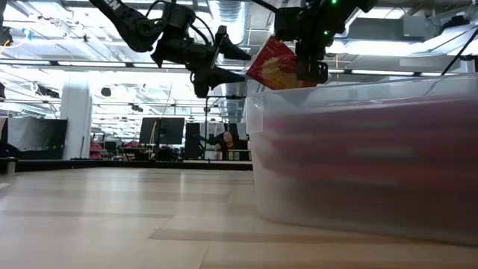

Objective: Sort popcorn bags into baskets
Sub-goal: Put the red popcorn bag into the transparent bin

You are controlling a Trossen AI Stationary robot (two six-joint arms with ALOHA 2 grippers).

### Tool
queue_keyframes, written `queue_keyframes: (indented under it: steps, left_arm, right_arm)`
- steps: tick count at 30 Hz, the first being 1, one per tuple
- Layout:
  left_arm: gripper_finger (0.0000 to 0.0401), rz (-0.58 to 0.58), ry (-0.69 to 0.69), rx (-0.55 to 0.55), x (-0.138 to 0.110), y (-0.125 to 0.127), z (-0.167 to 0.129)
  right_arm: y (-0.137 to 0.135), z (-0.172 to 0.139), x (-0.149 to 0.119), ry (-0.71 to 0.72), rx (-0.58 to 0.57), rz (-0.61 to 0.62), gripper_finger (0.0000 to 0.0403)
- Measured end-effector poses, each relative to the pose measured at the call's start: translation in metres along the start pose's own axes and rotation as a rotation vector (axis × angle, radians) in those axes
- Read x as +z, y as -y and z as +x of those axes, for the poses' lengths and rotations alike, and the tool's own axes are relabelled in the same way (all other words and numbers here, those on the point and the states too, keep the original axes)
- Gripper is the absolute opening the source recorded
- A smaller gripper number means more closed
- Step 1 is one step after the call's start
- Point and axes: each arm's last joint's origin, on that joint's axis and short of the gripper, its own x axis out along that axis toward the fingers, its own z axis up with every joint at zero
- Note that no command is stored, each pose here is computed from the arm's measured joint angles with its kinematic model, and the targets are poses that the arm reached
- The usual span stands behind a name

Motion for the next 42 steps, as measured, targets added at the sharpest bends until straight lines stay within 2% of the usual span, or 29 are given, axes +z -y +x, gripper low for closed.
queue_keyframes:
  steps: [8,14,18,27,33,42]
  left_arm:
    - [0.0308,-0.041,-0.011,-0.014,-0.012,-0.001,0.007]
    - [0.0308,-0.049,0.047,-0.028,-0.011,-0.001,0.007]
    - [0.0308,-0.054,0.065,-0.029,-0.01,-0.002,0.007]
    - [0.0299,-0.053,0.068,0.004,-0.009,-0.005,0.007]
    - [0.0242,-0.022,0.083,0.017,-0.007,-0.006,0.006]
    - [0.0092,0.031,0.113,0.071,-0.004,-0.011,0.005]
  right_arm:
    - [0.0,0.002,0.0,0.01,0.02,-0.05,0.0004]
    - [-0.002,-0.004,0.003,0.066,0.06,-0.085,0.0006]
    - [-0.01,-0.004,0.011,0.084,0.057,-0.155,0.0004]
    - [-0.027,-0.002,0.03,0.128,0.048,-0.179,0.0006]
    - [-0.03,-0.001,0.033,0.144,0.058,-0.17,0.0011]
    - [-0.027,-0.001,0.037,0.175,0.064,-0.109,0.0011]
